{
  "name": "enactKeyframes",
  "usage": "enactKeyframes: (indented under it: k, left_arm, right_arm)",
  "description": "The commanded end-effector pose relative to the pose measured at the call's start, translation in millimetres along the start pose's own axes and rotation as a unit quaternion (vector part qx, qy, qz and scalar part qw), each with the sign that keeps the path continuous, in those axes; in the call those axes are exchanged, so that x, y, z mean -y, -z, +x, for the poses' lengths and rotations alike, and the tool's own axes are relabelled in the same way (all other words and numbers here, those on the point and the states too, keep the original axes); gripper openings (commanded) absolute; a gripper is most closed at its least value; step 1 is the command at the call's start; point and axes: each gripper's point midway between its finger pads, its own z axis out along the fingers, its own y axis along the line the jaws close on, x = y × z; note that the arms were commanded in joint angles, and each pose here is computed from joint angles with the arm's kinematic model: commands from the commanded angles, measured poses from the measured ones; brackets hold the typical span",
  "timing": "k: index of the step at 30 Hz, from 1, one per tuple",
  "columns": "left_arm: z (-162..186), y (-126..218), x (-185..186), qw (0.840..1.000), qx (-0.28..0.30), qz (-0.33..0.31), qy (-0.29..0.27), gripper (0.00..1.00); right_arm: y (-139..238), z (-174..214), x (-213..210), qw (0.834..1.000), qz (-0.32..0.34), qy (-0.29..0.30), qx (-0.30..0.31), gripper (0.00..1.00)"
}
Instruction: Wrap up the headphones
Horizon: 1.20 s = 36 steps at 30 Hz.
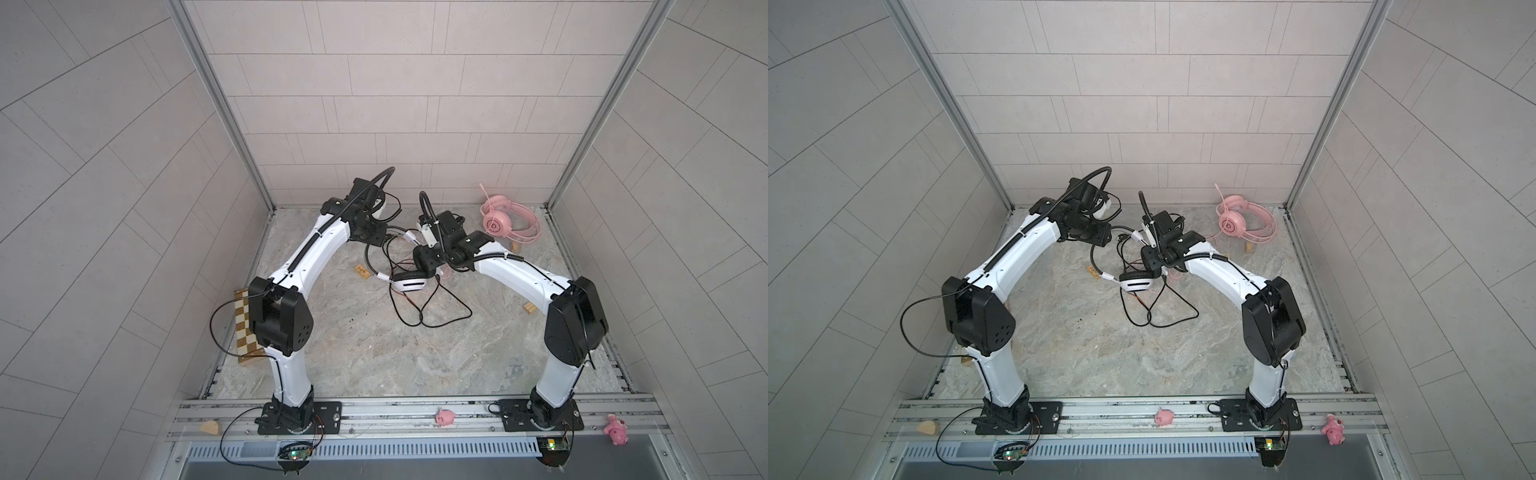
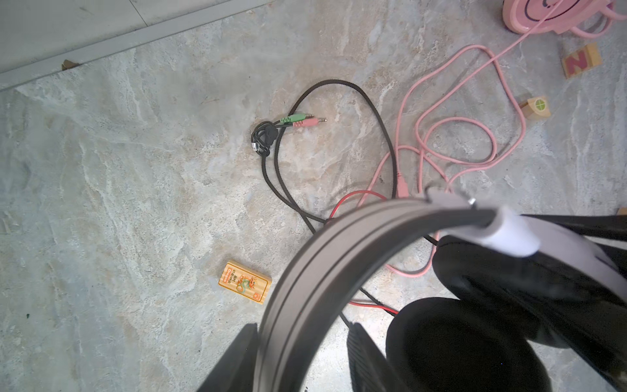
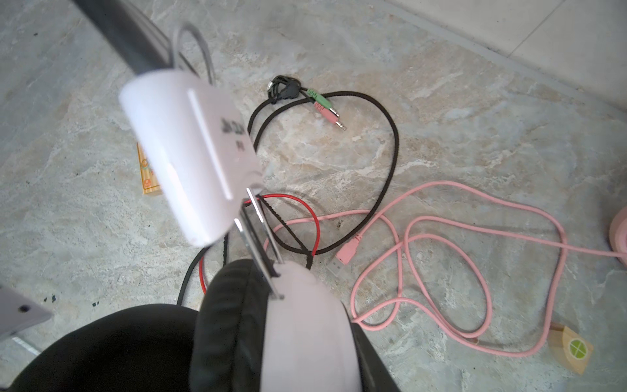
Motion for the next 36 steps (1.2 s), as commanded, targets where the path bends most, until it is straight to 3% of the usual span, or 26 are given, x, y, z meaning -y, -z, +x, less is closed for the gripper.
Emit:
enactKeyframes:
  k: [1, 7, 11, 16, 23, 32, 36]
  left_arm:
    - [-4, -4, 3, 1.000, -0.004, -0.015, -0.023, 0.48]
    - [8, -19, 13, 0.997, -0.039, -0.039, -0.061, 0.48]
    - [7, -18, 12, 0.997, -0.038, -0.043, -0.059, 0.49]
    - [9, -19, 9, 0.996, -0.040, -0.053, -0.065, 0.49]
    - [15, -25, 12, 0.993, -0.055, -0.068, -0.082, 0.52]
    - [14, -27, 7, 0.992, -0.055, -0.087, -0.078, 0.51]
    - [13, -26, 2, 0.991, -0.053, -0.102, -0.075, 0.41]
  right_arm:
    - [23, -21, -9, 0.998, -0.010, 0.033, 0.045, 0.33]
    - [32, -26, -8, 0.998, -0.009, 0.019, 0.065, 0.32]
    - [28, -23, -3, 0.998, -0.002, 0.010, 0.060, 0.22]
    - [35, -22, 9, 0.998, 0.008, 0.001, 0.063, 0.21]
    - [40, -23, 24, 0.996, -0.021, -0.060, 0.068, 0.20]
    - [39, -22, 6, 0.996, -0.057, -0.025, 0.061, 0.20]
    - [39, -22, 4, 0.996, -0.057, -0.021, 0.061, 0.20]
